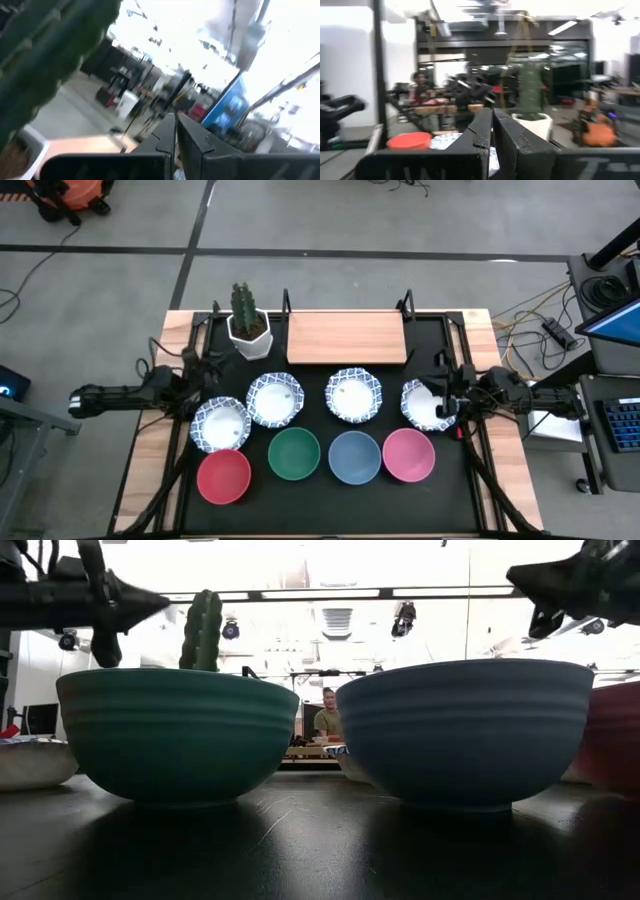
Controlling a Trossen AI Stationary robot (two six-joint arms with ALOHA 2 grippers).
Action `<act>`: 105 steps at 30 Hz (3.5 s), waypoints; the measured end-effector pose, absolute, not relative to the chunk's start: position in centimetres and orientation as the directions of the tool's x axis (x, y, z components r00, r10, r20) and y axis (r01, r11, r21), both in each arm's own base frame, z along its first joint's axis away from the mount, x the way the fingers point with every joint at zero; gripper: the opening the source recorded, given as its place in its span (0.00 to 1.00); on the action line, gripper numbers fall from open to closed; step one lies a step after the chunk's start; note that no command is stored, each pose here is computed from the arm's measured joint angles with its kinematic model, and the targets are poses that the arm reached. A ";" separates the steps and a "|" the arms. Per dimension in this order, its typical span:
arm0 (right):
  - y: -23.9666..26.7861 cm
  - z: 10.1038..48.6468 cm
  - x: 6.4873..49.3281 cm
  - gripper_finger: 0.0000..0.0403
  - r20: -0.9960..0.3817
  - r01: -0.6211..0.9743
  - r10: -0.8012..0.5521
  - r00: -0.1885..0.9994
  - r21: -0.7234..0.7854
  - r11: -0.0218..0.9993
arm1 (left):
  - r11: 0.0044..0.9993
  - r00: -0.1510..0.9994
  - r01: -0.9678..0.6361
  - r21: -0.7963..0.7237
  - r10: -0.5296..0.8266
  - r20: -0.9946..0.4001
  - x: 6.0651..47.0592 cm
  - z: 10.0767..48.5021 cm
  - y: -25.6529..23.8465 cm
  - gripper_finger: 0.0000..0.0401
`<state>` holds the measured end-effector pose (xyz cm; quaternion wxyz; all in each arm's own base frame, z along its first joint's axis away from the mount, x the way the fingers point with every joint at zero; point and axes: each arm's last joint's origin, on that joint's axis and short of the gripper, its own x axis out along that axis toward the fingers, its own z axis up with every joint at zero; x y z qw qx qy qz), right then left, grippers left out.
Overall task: Place and stack bowls onto a shelf
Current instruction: Put the white patterned bowl on the shelf
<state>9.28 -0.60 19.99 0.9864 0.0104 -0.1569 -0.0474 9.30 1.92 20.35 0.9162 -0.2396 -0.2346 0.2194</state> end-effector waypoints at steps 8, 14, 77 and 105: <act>-0.7 22.3 8.6 0.02 0.372 0.135 -0.128 0.919 0.007 0.991 | 0.770 0.765 -0.211 -0.602 0.513 0.389 9.0 21.0 1.9 0.00; -0.9 24.5 8.6 0.02 0.381 0.237 -0.206 0.901 -0.035 0.971 | 0.812 0.760 -0.113 -0.572 0.442 0.477 8.9 21.9 1.7 0.00; -1.1 28.3 9.5 0.02 0.099 0.281 -0.277 0.956 -0.030 0.959 | 0.988 0.136 0.064 0.143 0.134 -0.982 25.6 19.3 -7.4 0.39; -1.1 28.1 9.5 0.02 0.075 0.272 -0.273 0.959 0.018 0.962 | 0.965 0.104 0.193 0.175 0.158 -0.982 26.5 20.3 -6.6 0.01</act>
